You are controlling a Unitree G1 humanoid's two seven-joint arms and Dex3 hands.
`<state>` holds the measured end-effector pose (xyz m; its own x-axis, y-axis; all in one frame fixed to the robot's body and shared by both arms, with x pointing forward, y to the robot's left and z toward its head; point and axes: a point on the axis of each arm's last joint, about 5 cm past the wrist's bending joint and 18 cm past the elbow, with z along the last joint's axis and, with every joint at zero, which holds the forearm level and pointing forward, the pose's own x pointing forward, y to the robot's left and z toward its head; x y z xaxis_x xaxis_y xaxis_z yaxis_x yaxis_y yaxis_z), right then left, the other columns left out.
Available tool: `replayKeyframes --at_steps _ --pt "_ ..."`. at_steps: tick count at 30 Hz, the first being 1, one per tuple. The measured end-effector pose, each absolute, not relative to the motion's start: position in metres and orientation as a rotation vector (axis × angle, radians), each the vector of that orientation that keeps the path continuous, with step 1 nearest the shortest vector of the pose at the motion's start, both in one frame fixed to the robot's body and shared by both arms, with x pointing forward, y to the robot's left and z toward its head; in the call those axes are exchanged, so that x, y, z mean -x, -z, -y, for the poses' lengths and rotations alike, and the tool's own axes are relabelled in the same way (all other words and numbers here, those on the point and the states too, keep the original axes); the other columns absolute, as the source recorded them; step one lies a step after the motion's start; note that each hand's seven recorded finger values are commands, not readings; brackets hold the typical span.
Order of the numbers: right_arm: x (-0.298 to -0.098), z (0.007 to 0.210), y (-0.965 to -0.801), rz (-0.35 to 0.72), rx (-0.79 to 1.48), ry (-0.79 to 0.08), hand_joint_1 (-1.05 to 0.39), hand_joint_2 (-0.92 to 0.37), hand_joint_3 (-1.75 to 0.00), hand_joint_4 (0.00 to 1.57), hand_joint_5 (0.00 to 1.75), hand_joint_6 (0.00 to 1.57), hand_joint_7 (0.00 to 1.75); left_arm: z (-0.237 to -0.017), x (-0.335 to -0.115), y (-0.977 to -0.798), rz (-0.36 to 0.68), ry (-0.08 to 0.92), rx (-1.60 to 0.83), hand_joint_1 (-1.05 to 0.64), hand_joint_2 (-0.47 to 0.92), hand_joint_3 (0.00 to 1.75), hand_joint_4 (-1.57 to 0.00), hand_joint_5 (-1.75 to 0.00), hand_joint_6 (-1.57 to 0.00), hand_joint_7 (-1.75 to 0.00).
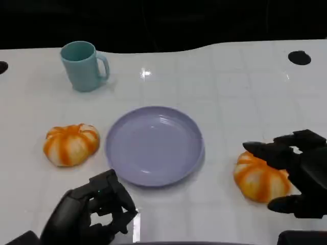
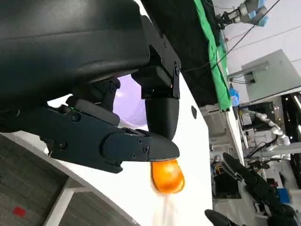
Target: Grasp the bread from the table and place it into the plate.
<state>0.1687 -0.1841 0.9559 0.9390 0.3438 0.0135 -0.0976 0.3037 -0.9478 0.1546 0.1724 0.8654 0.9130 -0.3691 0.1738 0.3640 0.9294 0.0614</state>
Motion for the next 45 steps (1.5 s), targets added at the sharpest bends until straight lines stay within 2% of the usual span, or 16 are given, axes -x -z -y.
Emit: replayKeyframes --at_steps 8,31,33,36,37,38,39,40,41,42,43,44,45 --pt "-0.18 0.177 -0.95 0.181 1.337 -0.351 -0.6 -0.8 0.0 0.01 0.41 0.25 0.01 -0.172 -0.157 -0.866 0.192 0.379 -0.024 -0.54 0.92 0.32 -0.66 -1.75 -0.59 -1.55" --pt "-0.231 0.158 -0.897 0.028 1.46 -0.492 -0.65 -0.86 -0.01 0.07 0.36 0.25 0.01 -0.172 -0.154 -0.865 0.182 0.376 -0.02 -0.58 0.92 0.32 -0.66 -1.75 -0.6 -1.52" --pt "-0.235 0.156 -0.894 0.026 1.469 -0.498 -0.63 -0.87 -0.01 0.11 0.35 0.28 0.01 -0.171 -0.154 -0.864 0.181 0.375 -0.02 -0.58 0.92 0.32 -0.66 -1.75 -0.6 -1.52" --pt "-0.24 0.155 -0.889 0.039 1.473 -0.486 -0.51 -0.91 0.0 0.29 0.23 0.39 0.02 -0.171 -0.153 -0.865 0.181 0.376 -0.022 -0.58 0.92 0.32 -0.66 -1.75 -0.6 -1.52" --pt "-0.241 0.155 -0.887 0.047 1.471 -0.482 -0.39 -0.91 0.0 0.49 0.22 0.51 0.05 -0.171 -0.153 -0.865 0.182 0.377 -0.025 -0.58 0.92 0.32 -0.66 -1.75 -0.6 -1.52" --pt "-0.242 0.155 -0.885 0.059 1.461 -0.478 -0.31 -0.92 -0.01 0.68 0.27 0.64 0.08 -0.171 -0.153 -0.866 0.184 0.378 -0.028 -0.59 0.92 0.32 -0.66 -1.75 -0.6 -1.52" --pt "-0.243 0.155 -0.882 0.076 1.438 -0.469 -0.25 -0.92 -0.01 0.8 0.31 0.72 0.1 -0.171 -0.153 -0.866 0.186 0.378 -0.029 -0.59 0.92 0.32 -0.66 -1.75 -0.6 -1.52" --pt "-0.243 0.155 -0.879 0.101 1.413 -0.457 -0.19 -0.92 -0.08 0.91 0.74 0.94 0.14 -0.171 -0.153 -0.867 0.189 0.379 -0.029 -0.59 0.92 0.32 -0.66 -1.75 -0.6 -1.52" --pt "-0.244 0.156 -0.875 0.123 1.379 -0.442 -0.14 -0.92 -0.16 0.94 1.2 1.15 0.17 -0.171 -0.153 -0.867 0.191 0.379 -0.03 -0.59 0.92 0.32 -0.67 -1.75 -0.6 -1.52" --pt "-0.244 0.157 -0.872 0.149 1.347 -0.421 -0.12 -0.84 -0.35 0.95 1.46 1.22 0.32 -0.171 -0.153 -0.867 0.192 0.379 -0.029 -0.59 0.92 0.32 -0.67 -1.75 -0.6 -1.52" --pt "-0.244 0.158 -0.87 0.175 1.315 -0.398 -0.12 -0.73 -0.58 0.96 1.6 1.12 0.7 -0.171 -0.153 -0.867 0.191 0.379 -0.029 -0.58 0.92 0.32 -0.67 -1.75 -0.6 -1.52" --pt "-0.245 0.16 -0.869 0.2 1.296 -0.381 -0.12 -0.6 -0.79 0.95 1.69 0.92 1.26 -0.171 -0.153 -0.868 0.191 0.379 -0.029 -0.58 0.92 0.32 -0.67 -1.75 -0.6 -1.52" --pt "-0.246 0.16 -0.868 0.219 1.281 -0.368 -0.12 -0.55 -0.87 0.94 1.72 0.83 1.5 -0.17 -0.153 -0.868 0.192 0.379 -0.029 -0.58 0.92 0.32 -0.68 -1.75 -0.6 -1.52"
